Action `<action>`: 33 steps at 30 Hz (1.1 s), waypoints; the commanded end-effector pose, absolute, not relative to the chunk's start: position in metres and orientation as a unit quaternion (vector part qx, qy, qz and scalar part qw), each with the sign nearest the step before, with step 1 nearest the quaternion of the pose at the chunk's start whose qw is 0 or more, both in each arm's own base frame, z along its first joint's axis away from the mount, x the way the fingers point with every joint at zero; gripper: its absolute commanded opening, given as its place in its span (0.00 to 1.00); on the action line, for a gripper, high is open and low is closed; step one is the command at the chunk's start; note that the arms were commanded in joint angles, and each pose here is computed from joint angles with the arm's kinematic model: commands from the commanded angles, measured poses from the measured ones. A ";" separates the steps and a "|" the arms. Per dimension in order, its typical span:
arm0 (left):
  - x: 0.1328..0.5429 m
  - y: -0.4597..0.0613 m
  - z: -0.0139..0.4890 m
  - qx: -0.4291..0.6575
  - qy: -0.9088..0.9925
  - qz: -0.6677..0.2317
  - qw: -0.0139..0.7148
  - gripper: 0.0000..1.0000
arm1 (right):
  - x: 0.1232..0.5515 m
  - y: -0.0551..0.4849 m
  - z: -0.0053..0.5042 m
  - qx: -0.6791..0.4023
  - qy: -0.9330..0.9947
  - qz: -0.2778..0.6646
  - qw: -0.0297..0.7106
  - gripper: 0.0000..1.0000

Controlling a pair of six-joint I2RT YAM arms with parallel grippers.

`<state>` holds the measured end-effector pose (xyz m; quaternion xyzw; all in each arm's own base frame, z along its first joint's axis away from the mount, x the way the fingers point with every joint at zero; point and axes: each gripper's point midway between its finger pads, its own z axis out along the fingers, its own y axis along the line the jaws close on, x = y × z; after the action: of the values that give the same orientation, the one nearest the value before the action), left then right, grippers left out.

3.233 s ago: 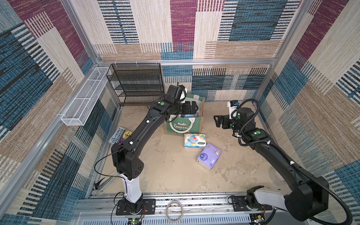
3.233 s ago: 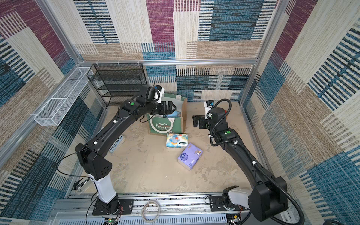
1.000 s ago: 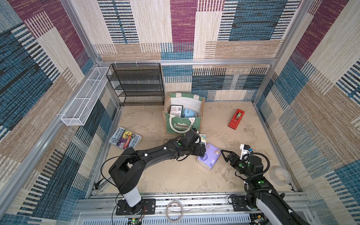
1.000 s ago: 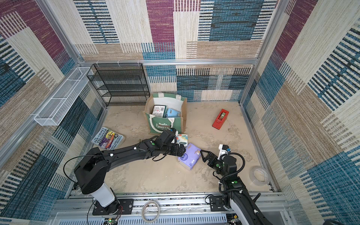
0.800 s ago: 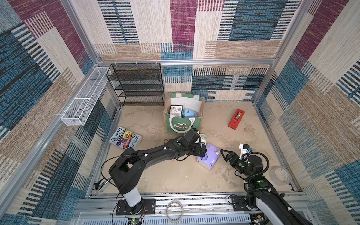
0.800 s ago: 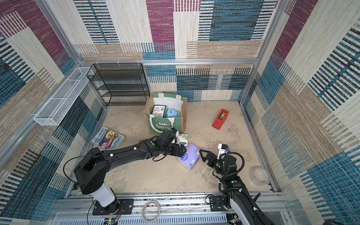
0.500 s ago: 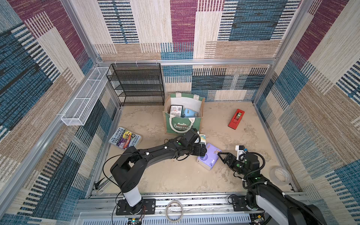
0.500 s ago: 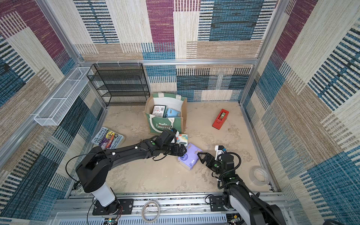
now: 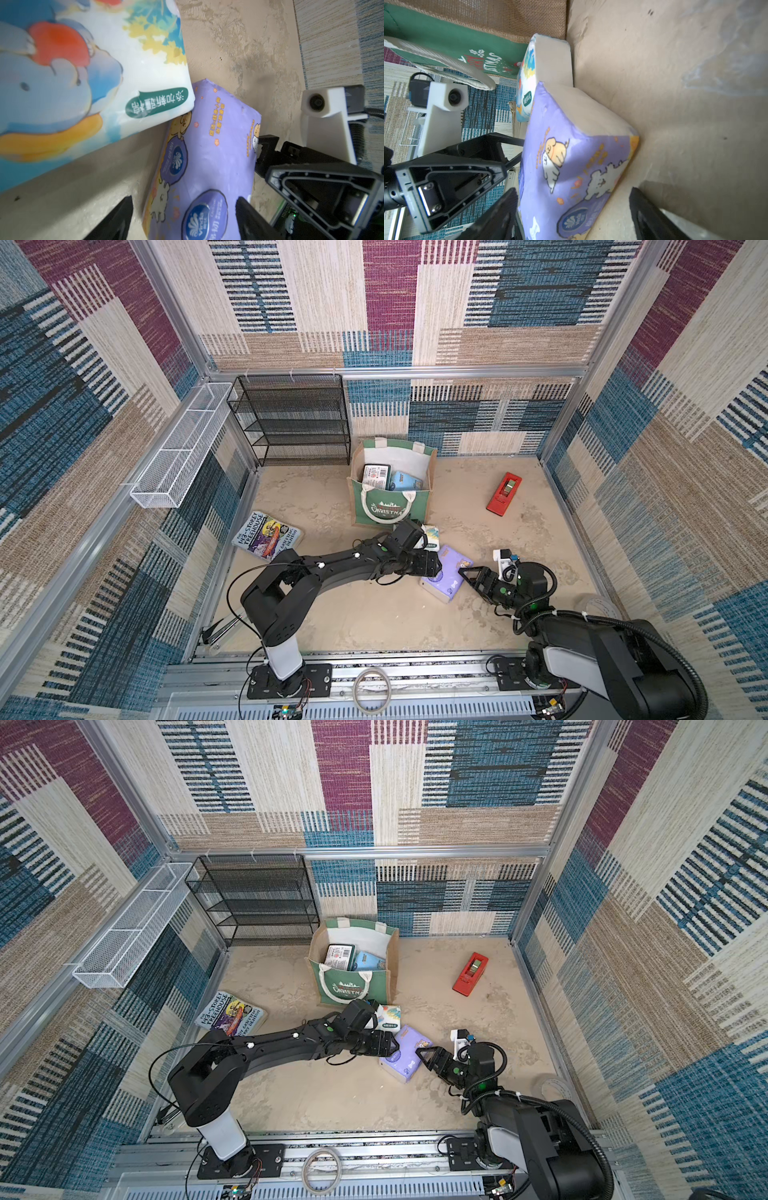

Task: Put tissues into the canvas bag
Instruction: Pick up the pack of facial tissues from the center of the board.

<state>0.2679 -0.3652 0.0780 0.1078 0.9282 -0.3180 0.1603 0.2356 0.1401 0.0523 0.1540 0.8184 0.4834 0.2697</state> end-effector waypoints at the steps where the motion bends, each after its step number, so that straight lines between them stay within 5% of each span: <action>1: 0.269 -0.371 0.081 0.097 0.922 -0.343 0.152 0.78 | 0.231 0.144 0.050 0.164 0.815 0.497 0.247 0.85; 33: 0.272 -0.346 0.044 0.063 0.940 -0.315 0.113 0.64 | 0.224 0.147 0.042 0.186 0.805 0.517 0.222 0.83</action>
<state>0.2719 -0.3503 0.0486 0.0657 0.9365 -0.3240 0.1171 0.2371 0.1478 0.0531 0.1760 0.8005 0.5201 0.2403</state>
